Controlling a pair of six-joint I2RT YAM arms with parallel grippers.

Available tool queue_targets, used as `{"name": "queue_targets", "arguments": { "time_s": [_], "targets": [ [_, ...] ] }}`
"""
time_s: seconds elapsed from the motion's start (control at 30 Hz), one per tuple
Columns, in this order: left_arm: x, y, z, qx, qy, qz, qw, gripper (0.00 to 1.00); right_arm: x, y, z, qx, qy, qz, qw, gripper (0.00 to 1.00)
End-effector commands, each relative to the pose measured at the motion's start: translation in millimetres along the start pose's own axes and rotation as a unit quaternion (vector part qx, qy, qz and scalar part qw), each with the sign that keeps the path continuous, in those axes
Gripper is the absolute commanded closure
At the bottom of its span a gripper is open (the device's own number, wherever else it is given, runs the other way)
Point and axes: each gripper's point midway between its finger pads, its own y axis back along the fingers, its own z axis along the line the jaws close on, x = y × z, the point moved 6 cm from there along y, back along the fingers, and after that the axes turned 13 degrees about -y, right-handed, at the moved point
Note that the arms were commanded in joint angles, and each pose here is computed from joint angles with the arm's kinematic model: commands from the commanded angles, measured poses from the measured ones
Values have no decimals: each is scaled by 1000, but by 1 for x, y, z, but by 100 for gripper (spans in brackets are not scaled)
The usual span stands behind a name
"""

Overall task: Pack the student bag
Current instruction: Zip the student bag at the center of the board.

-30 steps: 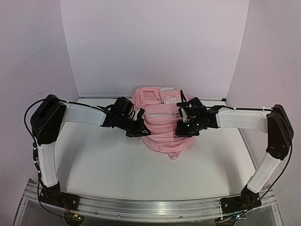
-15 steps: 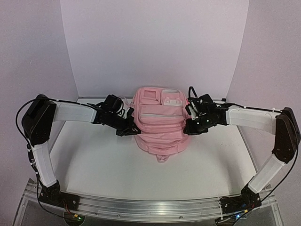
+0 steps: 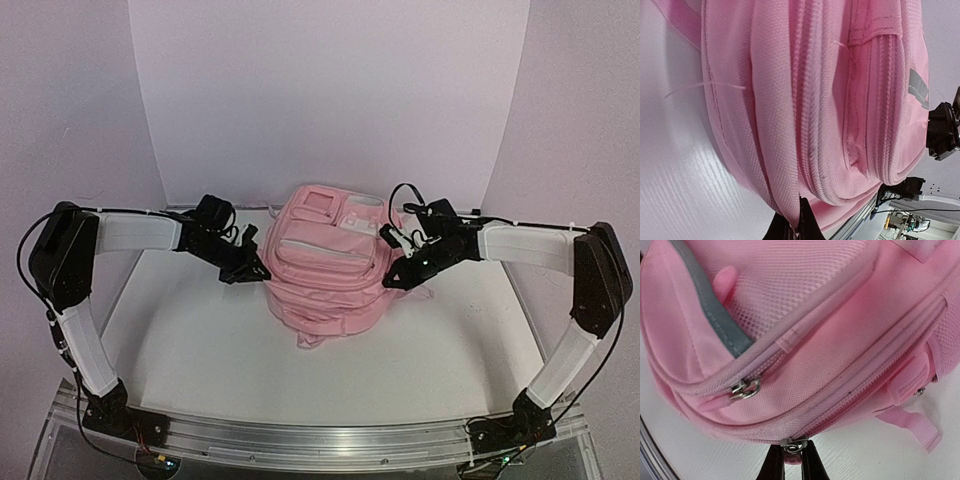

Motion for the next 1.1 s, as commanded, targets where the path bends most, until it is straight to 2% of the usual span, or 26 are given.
{"name": "queue_targets", "arguments": {
  "time_s": [0.0, 0.1, 0.13, 0.2, 0.27, 0.3, 0.53, 0.67, 0.83, 1.07],
  "targets": [
    [-17, 51, 42, -97, 6, -37, 995, 100, -16, 11, 4, -36, 54, -10, 998, 100],
    [-30, 56, 39, -92, -27, -36, 995, 100, -19, 7, 32, -75, 74, -6, 994, 100],
    [-35, 58, 28, -71, -49, -42, 995, 96, -19, 5, 38, -83, 74, -5, 994, 100],
    [-36, 64, 0, -38, -113, -63, 991, 82, -20, 3, 49, -96, 71, -3, 993, 100],
    [-28, 72, -31, -33, -196, -95, 975, 62, -22, 1, 57, -107, 70, -3, 992, 100],
    [-23, 72, -41, -34, -219, -102, 970, 56, -22, 0, 60, -110, 71, -5, 991, 100],
    [-3, 68, -82, -5, -309, -122, 943, 32, -26, -7, 70, -127, 70, -1, 989, 100],
    [-1, 43, -98, 3, -369, -96, 924, 30, -28, -11, 77, -138, 65, 2, 988, 100],
    [9, 2, -120, -9, -459, -38, 887, 31, -32, -11, 92, -160, 65, 0, 985, 100],
    [8, -30, -117, -36, -505, -29, 862, 34, -39, -10, 103, -185, 34, -4, 982, 100]
  ]
}}
